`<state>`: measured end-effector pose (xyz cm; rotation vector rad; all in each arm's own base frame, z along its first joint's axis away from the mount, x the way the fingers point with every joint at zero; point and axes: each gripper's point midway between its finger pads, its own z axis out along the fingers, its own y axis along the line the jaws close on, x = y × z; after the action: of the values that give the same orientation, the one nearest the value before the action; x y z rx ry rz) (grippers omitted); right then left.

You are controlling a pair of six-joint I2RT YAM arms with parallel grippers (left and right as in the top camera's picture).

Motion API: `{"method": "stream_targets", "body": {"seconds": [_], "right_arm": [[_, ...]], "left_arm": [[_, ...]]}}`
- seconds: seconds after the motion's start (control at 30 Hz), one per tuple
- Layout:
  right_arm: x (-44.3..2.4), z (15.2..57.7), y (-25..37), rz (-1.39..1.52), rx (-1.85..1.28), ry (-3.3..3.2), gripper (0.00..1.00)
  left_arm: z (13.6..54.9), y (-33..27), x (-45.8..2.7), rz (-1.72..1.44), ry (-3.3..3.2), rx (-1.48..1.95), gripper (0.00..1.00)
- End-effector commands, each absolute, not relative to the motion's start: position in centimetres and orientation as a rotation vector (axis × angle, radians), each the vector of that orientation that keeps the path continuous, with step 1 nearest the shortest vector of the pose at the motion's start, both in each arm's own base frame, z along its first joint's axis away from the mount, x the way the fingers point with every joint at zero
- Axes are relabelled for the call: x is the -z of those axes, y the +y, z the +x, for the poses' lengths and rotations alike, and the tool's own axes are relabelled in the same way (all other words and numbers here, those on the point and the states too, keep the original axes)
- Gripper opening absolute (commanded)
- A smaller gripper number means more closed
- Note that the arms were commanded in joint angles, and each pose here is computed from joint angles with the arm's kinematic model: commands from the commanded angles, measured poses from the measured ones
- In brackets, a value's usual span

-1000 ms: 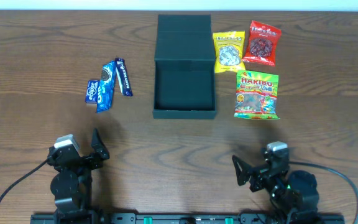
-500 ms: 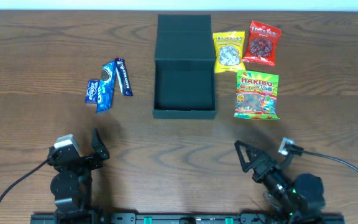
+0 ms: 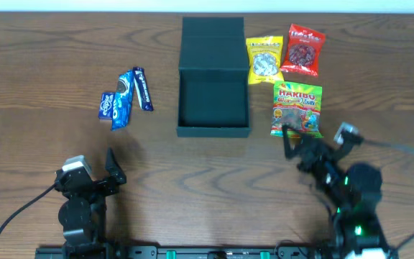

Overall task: Pack container
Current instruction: 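Reach the right gripper to the Haribo Worms bag and grasp it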

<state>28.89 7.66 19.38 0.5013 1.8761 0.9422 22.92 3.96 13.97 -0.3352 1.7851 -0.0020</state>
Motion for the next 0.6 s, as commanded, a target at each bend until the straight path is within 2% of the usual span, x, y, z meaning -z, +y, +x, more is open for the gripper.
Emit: {"method": "stream_targets", "body": {"seconds": [0.0,0.17,0.3,0.4,0.57], "right_arm": [[-20.5,32.0,6.7,0.373,-0.803,1.92,0.99],[-19.9,37.8,6.6,0.255,-0.693,2.029,0.99],[-17.1,41.3,6.2,0.257,-0.616,2.155,0.99],[-13.4,42.6,4.5,0.332,-0.483,2.284,0.99],[-9.1,42.6,3.1,0.33,-0.316,2.413,0.99]], "left_arm": [[22.8,4.4,-12.7,-0.36,1.808,-0.016,0.95],[22.8,4.4,-12.7,-0.36,1.809,-0.016,0.95],[22.8,4.4,-12.7,-0.36,1.809,-0.016,0.95],[22.8,4.4,-12.7,-0.36,1.808,-0.016,0.95],[22.8,4.4,-12.7,-0.36,1.808,-0.016,0.95]]}}
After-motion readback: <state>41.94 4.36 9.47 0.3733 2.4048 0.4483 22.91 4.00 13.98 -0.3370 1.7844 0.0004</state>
